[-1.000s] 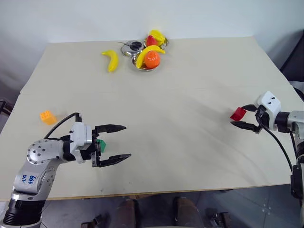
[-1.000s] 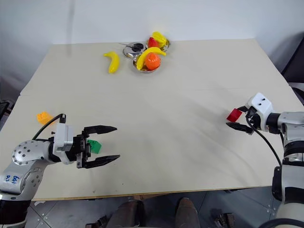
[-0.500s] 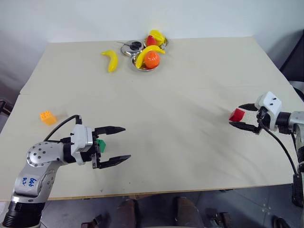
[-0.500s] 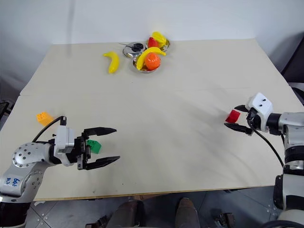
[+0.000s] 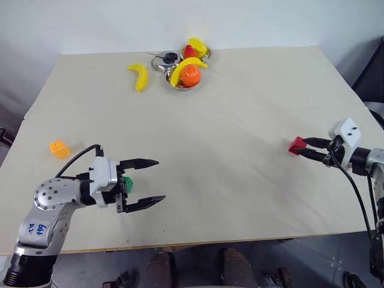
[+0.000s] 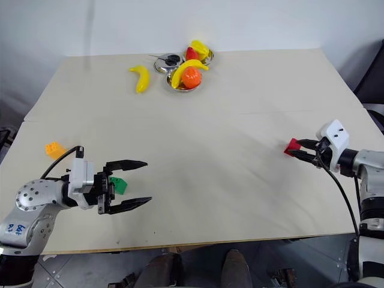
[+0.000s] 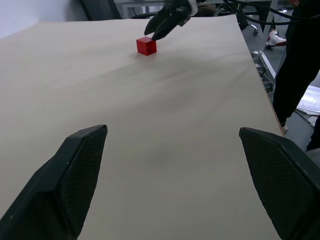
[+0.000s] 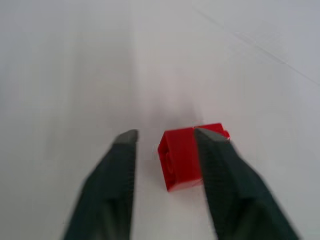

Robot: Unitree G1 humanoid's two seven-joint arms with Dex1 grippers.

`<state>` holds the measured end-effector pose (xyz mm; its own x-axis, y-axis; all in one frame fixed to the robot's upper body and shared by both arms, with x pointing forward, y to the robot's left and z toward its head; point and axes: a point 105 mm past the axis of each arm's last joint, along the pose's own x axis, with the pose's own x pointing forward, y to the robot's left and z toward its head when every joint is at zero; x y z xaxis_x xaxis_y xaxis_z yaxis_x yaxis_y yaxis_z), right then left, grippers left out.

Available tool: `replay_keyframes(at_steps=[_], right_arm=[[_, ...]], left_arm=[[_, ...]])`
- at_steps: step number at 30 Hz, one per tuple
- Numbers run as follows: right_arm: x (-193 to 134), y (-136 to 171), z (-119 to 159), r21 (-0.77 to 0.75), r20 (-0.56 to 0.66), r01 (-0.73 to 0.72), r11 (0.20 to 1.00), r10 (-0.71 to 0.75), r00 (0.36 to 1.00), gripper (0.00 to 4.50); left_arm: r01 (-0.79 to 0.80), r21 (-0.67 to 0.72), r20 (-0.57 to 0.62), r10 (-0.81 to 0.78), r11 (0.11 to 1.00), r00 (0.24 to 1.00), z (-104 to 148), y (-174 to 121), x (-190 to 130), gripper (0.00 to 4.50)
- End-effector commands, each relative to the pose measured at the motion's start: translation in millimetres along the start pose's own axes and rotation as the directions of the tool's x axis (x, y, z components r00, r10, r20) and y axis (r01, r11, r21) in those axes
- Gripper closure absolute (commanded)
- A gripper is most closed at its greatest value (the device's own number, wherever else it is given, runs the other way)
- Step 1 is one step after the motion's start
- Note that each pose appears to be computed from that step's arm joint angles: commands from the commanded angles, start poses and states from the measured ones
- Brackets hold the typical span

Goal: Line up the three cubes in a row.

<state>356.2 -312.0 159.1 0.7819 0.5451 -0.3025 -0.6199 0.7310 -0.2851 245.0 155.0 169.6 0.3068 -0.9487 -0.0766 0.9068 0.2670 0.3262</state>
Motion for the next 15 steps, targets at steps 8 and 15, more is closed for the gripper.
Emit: replay_keyframes(at_steps=[8, 15], right_arm=[[9, -3, 1, -0.013, 0.002, 0.033, 0.999, -0.033, 0.999, 4.48], [15, 2, -12, 0.018, -0.037, 0.032, 0.999, -0.031, 0.999, 4.48]], left_arm=[[0.01, 0.028, 0.0, -0.01, 1.0, 1.0, 7, -1, 1, 0.0], [0.013, 0.03, -0.001, -0.013, 0.999, 1.0, 7, -1, 2, 0.0]])
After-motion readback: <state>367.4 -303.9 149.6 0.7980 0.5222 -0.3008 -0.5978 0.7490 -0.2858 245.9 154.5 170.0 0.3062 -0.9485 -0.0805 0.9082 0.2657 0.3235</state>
